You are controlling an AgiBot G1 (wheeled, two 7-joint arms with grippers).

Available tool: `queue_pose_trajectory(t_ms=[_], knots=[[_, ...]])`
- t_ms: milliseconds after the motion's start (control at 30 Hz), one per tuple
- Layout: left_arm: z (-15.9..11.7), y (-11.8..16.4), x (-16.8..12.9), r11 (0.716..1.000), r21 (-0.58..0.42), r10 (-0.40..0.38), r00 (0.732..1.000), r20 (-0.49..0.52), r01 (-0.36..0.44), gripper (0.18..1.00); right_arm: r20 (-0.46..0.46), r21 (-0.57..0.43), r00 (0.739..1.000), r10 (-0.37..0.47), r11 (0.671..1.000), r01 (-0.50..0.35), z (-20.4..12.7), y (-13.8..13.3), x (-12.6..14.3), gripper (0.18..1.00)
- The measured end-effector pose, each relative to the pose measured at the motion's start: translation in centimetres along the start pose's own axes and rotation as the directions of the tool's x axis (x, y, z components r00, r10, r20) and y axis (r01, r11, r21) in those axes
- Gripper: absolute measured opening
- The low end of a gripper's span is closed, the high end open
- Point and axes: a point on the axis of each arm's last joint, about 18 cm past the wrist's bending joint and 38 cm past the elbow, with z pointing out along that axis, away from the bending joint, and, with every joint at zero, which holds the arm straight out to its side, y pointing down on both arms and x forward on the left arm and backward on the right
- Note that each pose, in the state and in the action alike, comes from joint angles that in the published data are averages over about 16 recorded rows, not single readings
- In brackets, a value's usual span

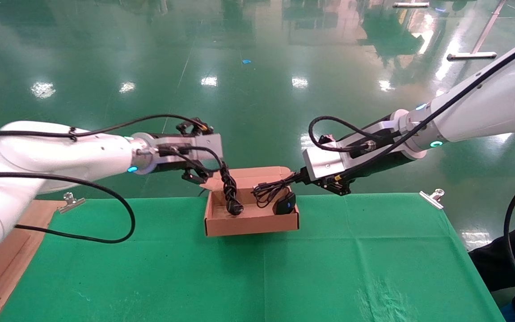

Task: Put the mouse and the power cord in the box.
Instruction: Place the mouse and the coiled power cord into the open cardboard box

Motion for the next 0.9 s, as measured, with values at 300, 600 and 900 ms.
queue_pose_trajectory(t_ms=[300,600,900], knots=[[-1.6,1.9,-1.7,0.998,0.000,-0.068,0.997,0.032,0.068,0.998,0.030,0.017,0.999,0.012,1.000,-0.013,0.5,-0.1,-0.9,0.192],[-3.0,3.6,-2.5,0.995,-0.001,-0.097,0.994,0.048,0.097,1.001,0.057,0.027,0.998,0.021,0.999,-0.023,1.1,-0.1,-1.8,0.192],[-4.2,4.7,-3.2,0.993,0.006,-0.117,0.992,0.056,0.117,1.001,0.081,0.034,0.996,0.023,0.999,-0.026,1.7,-0.2,-2.6,0.192]])
